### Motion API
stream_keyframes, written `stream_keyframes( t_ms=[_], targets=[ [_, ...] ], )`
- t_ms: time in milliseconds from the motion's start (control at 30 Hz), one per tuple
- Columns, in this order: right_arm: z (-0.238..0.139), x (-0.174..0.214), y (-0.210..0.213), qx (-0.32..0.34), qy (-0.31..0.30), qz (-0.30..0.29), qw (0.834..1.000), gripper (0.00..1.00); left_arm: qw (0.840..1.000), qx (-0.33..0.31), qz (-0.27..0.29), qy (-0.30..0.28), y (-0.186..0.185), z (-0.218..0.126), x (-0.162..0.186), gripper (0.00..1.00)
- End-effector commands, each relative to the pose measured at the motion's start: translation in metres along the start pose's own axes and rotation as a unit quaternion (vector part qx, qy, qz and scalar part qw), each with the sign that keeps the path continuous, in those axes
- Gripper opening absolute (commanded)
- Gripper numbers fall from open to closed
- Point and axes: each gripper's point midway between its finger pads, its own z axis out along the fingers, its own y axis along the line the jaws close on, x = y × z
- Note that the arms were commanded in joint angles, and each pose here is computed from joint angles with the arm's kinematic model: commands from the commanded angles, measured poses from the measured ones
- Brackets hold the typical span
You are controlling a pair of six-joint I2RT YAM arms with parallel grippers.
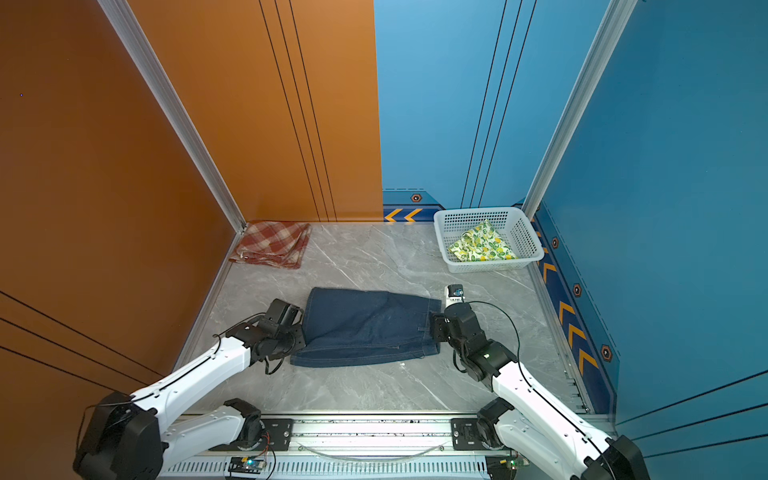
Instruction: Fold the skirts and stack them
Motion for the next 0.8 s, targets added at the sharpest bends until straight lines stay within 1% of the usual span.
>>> stream_keyframes(
  t_ms=[0,100,200,300,367,433,500,700,733,767],
  targets=[
    [-0.002,0.026,-0.019,0.043,0.046,0.079,0.995,0.58,1.000,0.002,-0.017,-0.019,-0.002,0.001,-0.006,0.26],
    [0.007,0.043,-0.009,0.023,0.091,0.120,0.988,0.57,1.000,-0.001,-0.013,-0.018,-0.002,0.003,-0.006,0.30],
    [0.019,0.057,-0.004,0.022,0.132,0.138,0.981,0.57,1.000,-0.007,-0.009,-0.011,-0.001,0.008,-0.005,0.35],
    [0.030,0.063,-0.006,0.028,0.141,0.144,0.979,0.57,1.000,-0.008,-0.010,-0.005,-0.001,0.014,-0.002,0.36],
    [0.037,0.063,-0.003,0.012,0.144,0.155,0.977,0.54,1.000,-0.009,-0.010,-0.001,0.000,0.019,0.000,0.35],
    [0.042,0.063,-0.004,0.008,0.151,0.164,0.975,0.50,1.000,-0.010,-0.010,0.003,0.001,0.023,0.001,0.31],
    [0.045,0.064,-0.002,0.002,0.159,0.169,0.973,0.45,1.000,-0.013,-0.010,0.006,0.002,0.026,0.002,0.18],
    [0.053,0.073,0.008,-0.024,0.179,0.193,0.964,0.34,1.000,-0.004,-0.014,0.005,0.000,0.027,-0.001,0.03],
    [0.053,0.073,0.009,-0.028,0.177,0.196,0.964,0.29,1.000,-0.001,-0.013,0.004,-0.001,0.027,-0.002,0.00],
    [0.054,0.070,0.010,-0.032,0.171,0.198,0.965,0.21,1.000,0.000,-0.012,0.005,-0.002,0.026,-0.002,0.00]
  ],
)
